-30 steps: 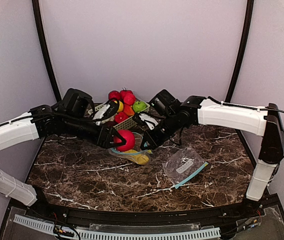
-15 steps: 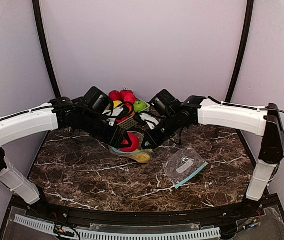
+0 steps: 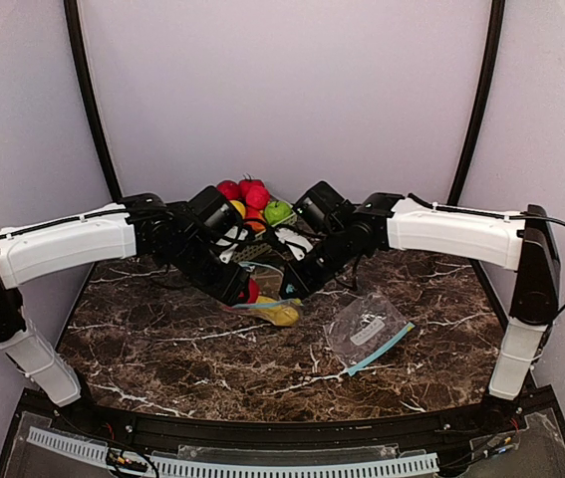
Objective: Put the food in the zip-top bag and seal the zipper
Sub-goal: Place the fake fruit in the zipper food storage bag.
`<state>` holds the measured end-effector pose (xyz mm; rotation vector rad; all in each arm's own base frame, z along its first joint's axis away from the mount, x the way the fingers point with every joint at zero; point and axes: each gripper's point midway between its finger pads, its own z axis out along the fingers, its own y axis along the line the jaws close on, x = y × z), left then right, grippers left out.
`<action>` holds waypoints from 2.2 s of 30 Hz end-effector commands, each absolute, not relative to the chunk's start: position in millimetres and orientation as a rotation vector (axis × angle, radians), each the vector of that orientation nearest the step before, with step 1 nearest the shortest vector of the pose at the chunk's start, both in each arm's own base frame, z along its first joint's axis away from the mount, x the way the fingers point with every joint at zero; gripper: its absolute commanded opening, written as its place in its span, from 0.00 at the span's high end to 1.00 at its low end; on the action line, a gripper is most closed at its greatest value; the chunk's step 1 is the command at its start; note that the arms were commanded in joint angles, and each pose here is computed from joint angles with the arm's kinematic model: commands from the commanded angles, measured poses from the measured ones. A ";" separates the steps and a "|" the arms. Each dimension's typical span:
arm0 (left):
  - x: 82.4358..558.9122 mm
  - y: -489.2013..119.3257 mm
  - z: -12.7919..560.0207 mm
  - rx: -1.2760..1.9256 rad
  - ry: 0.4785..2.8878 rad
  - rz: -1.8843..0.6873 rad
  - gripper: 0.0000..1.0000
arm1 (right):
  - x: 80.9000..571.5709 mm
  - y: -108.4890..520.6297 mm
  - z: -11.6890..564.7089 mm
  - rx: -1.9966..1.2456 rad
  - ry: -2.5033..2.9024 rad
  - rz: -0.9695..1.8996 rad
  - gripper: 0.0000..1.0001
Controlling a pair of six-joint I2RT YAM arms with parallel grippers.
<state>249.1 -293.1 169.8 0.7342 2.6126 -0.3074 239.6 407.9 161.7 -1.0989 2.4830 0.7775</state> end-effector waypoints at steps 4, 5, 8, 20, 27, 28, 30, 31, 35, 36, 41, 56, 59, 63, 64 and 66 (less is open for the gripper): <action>254.3 -267.5 158.1 0.671 2.628 -0.072 0.40 | 238.3 420.5 165.9 -1.100 2.472 0.804 1.00; 255.1 -264.9 155.0 0.663 2.630 -0.048 0.40 | 237.9 421.8 165.8 -1.096 2.475 0.811 1.00; 256.8 -262.7 149.4 0.646 2.627 -0.029 0.38 | 236.0 425.8 164.8 -1.099 2.476 0.821 1.00; 259.4 -249.4 138.9 0.587 2.617 0.049 0.22 | 233.4 428.4 164.8 -1.103 2.476 0.825 1.00; 259.0 -245.6 139.0 0.577 2.614 0.062 0.19 | 233.5 428.4 164.8 -1.101 2.477 0.824 1.00; 258.2 -246.1 139.4 0.577 2.615 0.053 0.19 | 233.7 428.2 165.1 -1.099 2.477 0.823 1.00; 256.9 -248.9 141.6 0.576 2.609 0.017 0.17 | 234.2 428.0 165.3 -1.098 2.476 0.818 1.00; 258.0 -251.9 143.6 0.570 2.598 -0.009 0.16 | 234.2 428.0 165.3 -1.098 2.476 0.819 1.00; 253.4 -261.6 152.3 0.550 2.569 -0.144 0.10 | 234.1 428.3 167.5 -1.099 2.470 0.823 1.00; 252.8 -262.3 160.0 0.539 2.549 -0.176 0.08 | 234.1 428.1 167.3 -1.100 2.470 0.821 1.00; 250.1 -266.6 187.2 0.510 2.477 -0.306 0.02 | 232.6 428.0 170.0 -1.105 2.463 0.832 1.00; 262.6 -206.2 237.1 0.376 2.418 -0.406 0.01 | 221.6 424.2 186.2 -1.140 2.399 0.900 1.00; 272.5 -184.5 243.0 0.396 2.420 -0.328 0.01 | 219.5 423.3 186.8 -1.144 2.394 0.910 1.00; 296.8 -169.0 249.8 0.397 2.413 -0.307 0.01 | 219.5 424.2 187.0 -1.138 2.394 0.920 1.00; 304.1 -169.5 251.2 0.401 2.411 -0.336 0.01 | 219.3 424.3 186.9 -1.138 2.395 0.920 1.00; 319.2 -172.7 255.2 0.395 2.391 -0.372 0.01 | 219.6 424.8 188.5 -1.133 2.390 0.924 1.00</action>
